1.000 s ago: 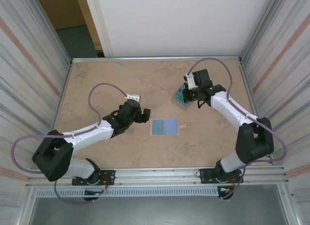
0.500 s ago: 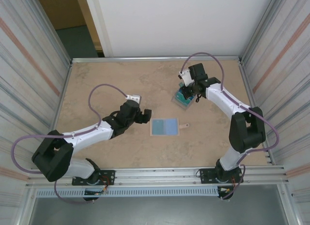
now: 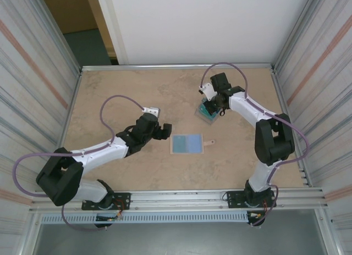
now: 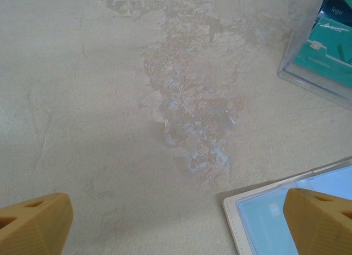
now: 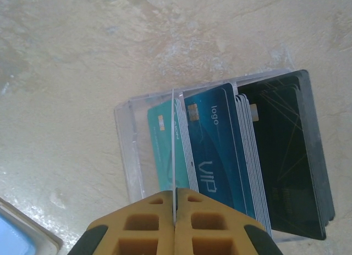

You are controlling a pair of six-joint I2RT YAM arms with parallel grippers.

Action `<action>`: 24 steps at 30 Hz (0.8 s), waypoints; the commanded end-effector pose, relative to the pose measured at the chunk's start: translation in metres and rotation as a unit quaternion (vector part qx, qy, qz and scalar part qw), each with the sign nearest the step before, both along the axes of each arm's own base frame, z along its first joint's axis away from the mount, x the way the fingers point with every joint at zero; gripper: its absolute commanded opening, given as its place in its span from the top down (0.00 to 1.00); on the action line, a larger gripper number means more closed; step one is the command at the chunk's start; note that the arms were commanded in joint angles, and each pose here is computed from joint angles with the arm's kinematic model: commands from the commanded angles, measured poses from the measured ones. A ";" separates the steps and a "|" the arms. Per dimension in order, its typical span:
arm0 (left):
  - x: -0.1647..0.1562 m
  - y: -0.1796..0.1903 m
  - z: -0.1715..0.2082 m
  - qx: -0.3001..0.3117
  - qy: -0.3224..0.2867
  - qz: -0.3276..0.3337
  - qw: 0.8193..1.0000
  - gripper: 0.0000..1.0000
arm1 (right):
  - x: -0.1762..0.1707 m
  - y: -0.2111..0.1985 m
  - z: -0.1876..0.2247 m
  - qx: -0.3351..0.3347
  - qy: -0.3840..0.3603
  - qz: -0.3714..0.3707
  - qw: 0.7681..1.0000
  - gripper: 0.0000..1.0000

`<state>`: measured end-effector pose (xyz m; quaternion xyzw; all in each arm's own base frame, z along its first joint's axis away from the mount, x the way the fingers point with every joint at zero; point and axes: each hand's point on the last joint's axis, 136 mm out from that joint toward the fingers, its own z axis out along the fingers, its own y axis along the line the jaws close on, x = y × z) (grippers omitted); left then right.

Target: Take the credit cards out of the card holder

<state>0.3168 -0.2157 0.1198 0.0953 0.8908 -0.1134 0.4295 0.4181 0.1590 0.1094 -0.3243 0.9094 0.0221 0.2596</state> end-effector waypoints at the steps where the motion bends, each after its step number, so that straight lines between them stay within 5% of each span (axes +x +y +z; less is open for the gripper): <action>1: 0.001 0.005 0.008 -0.012 -0.007 0.010 1.000 0.01 | 0.003 -0.004 -0.002 -0.023 0.004 0.007 1.000 1.00; 24: 0.003 0.007 0.004 -0.009 0.002 0.012 1.000 0.01 | -0.003 -0.005 -0.028 -0.043 0.048 0.010 0.998 0.91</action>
